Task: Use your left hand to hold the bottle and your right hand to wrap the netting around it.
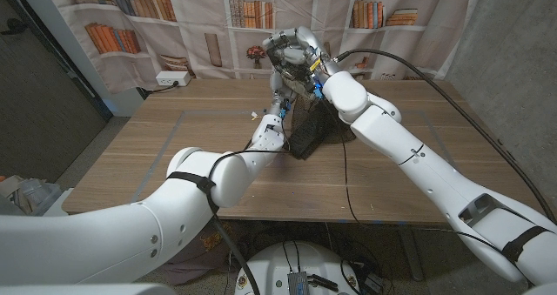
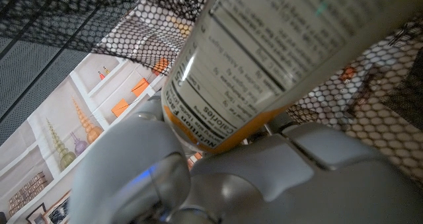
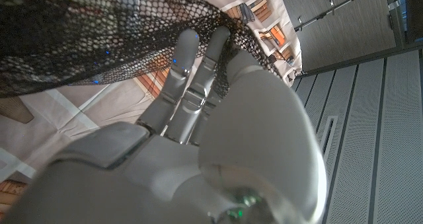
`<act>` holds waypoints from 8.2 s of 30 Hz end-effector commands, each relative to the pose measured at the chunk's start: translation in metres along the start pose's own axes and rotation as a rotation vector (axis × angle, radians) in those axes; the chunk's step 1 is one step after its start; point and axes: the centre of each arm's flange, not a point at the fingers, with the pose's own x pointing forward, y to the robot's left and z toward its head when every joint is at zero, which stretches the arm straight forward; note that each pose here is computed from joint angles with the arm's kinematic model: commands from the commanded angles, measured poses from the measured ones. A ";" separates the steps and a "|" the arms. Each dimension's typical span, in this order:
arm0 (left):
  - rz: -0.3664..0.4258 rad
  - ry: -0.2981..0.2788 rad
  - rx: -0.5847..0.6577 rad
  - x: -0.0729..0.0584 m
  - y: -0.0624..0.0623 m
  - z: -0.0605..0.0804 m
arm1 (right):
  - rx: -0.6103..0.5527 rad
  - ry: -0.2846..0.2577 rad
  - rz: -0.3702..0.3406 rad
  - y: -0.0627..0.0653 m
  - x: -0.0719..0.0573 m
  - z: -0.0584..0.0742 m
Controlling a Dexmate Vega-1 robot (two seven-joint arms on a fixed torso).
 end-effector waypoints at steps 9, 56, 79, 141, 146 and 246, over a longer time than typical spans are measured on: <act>-0.040 -0.060 -0.094 0.004 -0.014 -0.001 | -0.023 0.070 0.056 0.020 -0.016 -0.014; 0.045 -0.078 -0.393 -0.003 0.002 -0.011 | -0.001 0.085 0.123 0.049 -0.041 -0.018; 0.010 -0.097 -0.486 0.004 -0.008 -0.010 | 0.022 0.120 0.168 0.056 -0.068 -0.021; -0.030 0.163 -0.462 -0.007 -0.031 -0.068 | 0.015 -0.024 0.131 0.068 0.022 0.020; -0.018 0.178 -0.461 -0.004 -0.034 -0.071 | 0.018 -0.036 0.168 0.083 0.026 0.027; -0.245 -0.186 -0.633 0.012 -0.042 0.027 | 0.105 0.251 0.065 0.005 -0.107 -0.059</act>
